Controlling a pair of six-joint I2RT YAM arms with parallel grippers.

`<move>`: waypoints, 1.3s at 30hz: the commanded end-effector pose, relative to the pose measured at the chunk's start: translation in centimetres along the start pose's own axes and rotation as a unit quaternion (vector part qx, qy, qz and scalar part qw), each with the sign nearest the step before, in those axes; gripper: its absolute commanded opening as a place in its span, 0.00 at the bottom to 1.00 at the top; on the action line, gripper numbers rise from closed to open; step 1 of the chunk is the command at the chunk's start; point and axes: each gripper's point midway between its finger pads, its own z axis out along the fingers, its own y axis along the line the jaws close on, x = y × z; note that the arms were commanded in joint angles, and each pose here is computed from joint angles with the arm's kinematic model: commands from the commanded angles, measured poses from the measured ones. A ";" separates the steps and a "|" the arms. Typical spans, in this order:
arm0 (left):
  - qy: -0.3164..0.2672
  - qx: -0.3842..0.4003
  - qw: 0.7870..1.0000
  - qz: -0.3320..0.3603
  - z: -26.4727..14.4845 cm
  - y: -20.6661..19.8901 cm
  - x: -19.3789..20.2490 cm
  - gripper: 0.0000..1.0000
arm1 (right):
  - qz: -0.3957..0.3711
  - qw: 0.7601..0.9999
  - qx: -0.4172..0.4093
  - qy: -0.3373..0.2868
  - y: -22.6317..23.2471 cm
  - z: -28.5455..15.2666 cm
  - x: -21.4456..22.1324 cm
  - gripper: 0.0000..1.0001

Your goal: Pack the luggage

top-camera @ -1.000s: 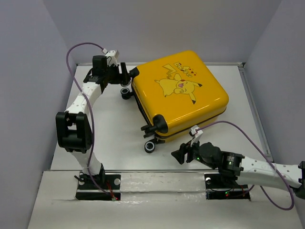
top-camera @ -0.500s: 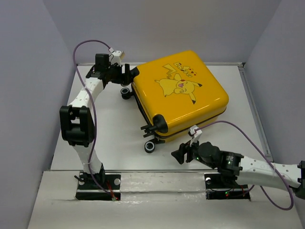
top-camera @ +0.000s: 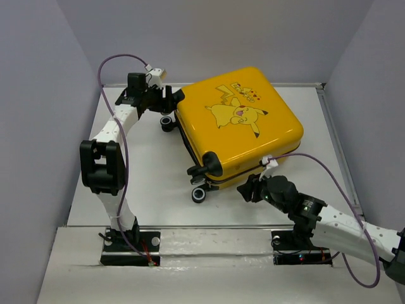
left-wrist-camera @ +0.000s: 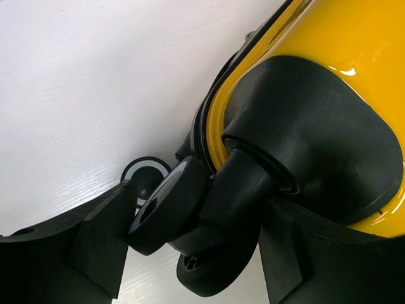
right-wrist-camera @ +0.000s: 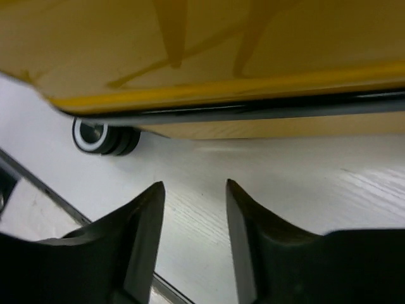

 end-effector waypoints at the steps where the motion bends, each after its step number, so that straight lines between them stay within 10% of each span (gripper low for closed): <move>1: -0.015 -0.095 0.995 -0.026 -0.5 3.0 0.8 0.06 | 0.034 0.999 0.020 -0.035 -0.6 -0.4 -3.8 0.10; 17: -0.053 -0.058 0.996 -0.041 -6.3 -5.1 2.8 0.06 | 0.103 0.959 0.237 -0.116 -13.5 -1.3 -11.0 0.07; 33: -0.060 0.051 0.995 -0.068 -14.2 -12.9 9.7 0.06 | 0.048 0.991 -0.097 -0.082 -6.8 10.7 -22.0 0.07; 39: -0.067 0.109 0.988 -0.086 -15.7 -15.4 11.0 0.06 | 0.032 0.994 -0.068 -0.080 -7.2 9.6 -22.3 0.45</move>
